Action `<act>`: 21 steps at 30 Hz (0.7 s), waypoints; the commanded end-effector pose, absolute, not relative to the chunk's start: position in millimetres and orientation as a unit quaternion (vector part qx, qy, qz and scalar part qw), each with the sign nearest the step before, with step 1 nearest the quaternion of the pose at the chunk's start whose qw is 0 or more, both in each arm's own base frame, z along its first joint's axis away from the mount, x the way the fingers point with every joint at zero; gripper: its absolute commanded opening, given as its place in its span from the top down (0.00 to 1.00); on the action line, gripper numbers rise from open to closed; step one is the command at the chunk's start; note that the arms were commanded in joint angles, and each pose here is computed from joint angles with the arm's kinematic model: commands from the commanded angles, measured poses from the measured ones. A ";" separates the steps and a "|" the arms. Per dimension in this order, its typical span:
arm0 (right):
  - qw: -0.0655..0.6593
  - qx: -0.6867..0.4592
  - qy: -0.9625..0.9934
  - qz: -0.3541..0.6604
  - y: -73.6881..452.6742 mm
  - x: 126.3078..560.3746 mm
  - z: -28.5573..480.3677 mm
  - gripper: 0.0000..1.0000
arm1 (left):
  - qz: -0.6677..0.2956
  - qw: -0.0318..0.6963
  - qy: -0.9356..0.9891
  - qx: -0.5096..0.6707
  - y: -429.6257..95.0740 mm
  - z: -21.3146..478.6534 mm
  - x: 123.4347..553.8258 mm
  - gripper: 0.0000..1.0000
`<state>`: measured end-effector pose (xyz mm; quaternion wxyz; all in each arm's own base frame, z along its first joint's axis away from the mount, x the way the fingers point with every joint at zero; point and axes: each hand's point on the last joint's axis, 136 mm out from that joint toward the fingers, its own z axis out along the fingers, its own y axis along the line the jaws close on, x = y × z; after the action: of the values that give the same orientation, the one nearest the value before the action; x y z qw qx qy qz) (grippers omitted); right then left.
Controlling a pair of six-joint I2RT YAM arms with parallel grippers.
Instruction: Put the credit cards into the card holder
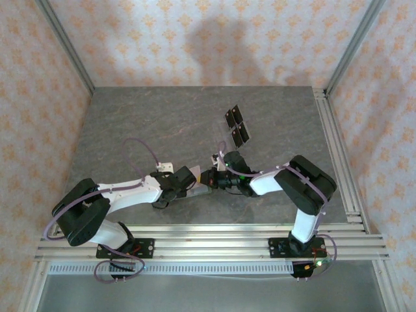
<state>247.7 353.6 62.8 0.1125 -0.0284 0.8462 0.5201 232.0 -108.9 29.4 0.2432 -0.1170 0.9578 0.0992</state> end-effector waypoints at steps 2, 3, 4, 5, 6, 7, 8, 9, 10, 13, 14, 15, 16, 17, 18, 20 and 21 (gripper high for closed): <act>0.120 -0.040 0.839 0.529 358.5 251.2 71.4 1.00 | 0.136 0.222 0.959 -0.109 -91.3 20.1 216.2 0.00; 0.118 -0.040 0.839 0.529 359.1 251.4 70.0 1.00 | 0.137 0.222 0.959 -0.108 -91.4 20.2 216.1 0.00; 0.116 -0.039 0.839 0.530 359.7 251.3 68.8 1.00 | 0.137 0.222 0.959 -0.108 -91.1 20.1 216.1 0.00; 0.114 -0.039 0.838 0.532 360.5 251.3 67.9 1.00 | 0.137 0.222 0.959 -0.108 -91.4 19.8 215.9 0.00; 0.112 -0.038 0.838 0.533 361.0 251.2 66.4 1.00 | 0.137 0.222 0.959 -0.109 -91.2 20.0 216.1 0.00; 0.110 -0.037 0.838 0.533 361.8 250.7 64.7 1.00 | 0.137 0.222 0.959 -0.108 -91.0 19.9 215.8 0.00; 0.108 -0.036 0.838 0.534 362.3 250.8 63.4 1.00 | 0.137 0.222 0.959 -0.109 -90.7 19.7 215.8 0.00; 0.106 -0.037 0.836 0.537 363.7 250.4 63.6 1.00 | 0.137 0.222 0.959 -0.108 -90.7 19.9 215.7 0.00; 0.104 -0.036 0.837 0.537 364.2 249.8 61.8 1.00 | 0.138 0.222 0.959 -0.108 -90.5 20.0 215.6 0.00; 0.101 -0.037 0.837 0.537 365.9 249.1 59.2 1.00 | 0.137 0.223 0.959 -0.109 -90.3 19.8 215.3 0.00; 0.099 -0.037 0.836 0.538 366.5 249.1 58.8 1.00 | 0.138 0.222 0.959 -0.109 -90.1 19.6 215.2 0.00; 0.098 -0.037 0.836 0.539 367.0 248.6 58.5 1.00 | 0.138 0.222 0.959 -0.109 -90.1 19.3 214.9 0.00; 0.097 -0.037 0.835 0.540 367.5 248.6 58.1 1.00 | 0.137 0.222 0.959 -0.110 -90.3 19.6 215.2 0.00; 0.097 -0.037 0.835 0.540 368.0 247.9 58.1 1.00 | 0.138 0.221 0.959 -0.110 -90.0 19.2 214.8 0.00; 0.097 -0.037 0.835 0.541 368.0 247.7 58.4 1.00 | 0.138 0.222 0.959 -0.110 -90.0 19.6 215.2 0.00; 0.101 -0.036 0.834 0.542 367.0 247.3 59.6 1.00 | 0.138 0.222 0.959 -0.109 -89.6 19.1 214.7 0.00; 0.103 -0.035 0.833 0.542 366.1 248.3 61.0 1.00 | 0.138 0.223 0.959 -0.109 -89.5 19.7 215.0 0.00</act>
<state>243.7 356.7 45.2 0.0861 -0.0202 0.8501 0.5192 231.9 -108.4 29.5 0.2454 -0.1180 0.9572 0.0980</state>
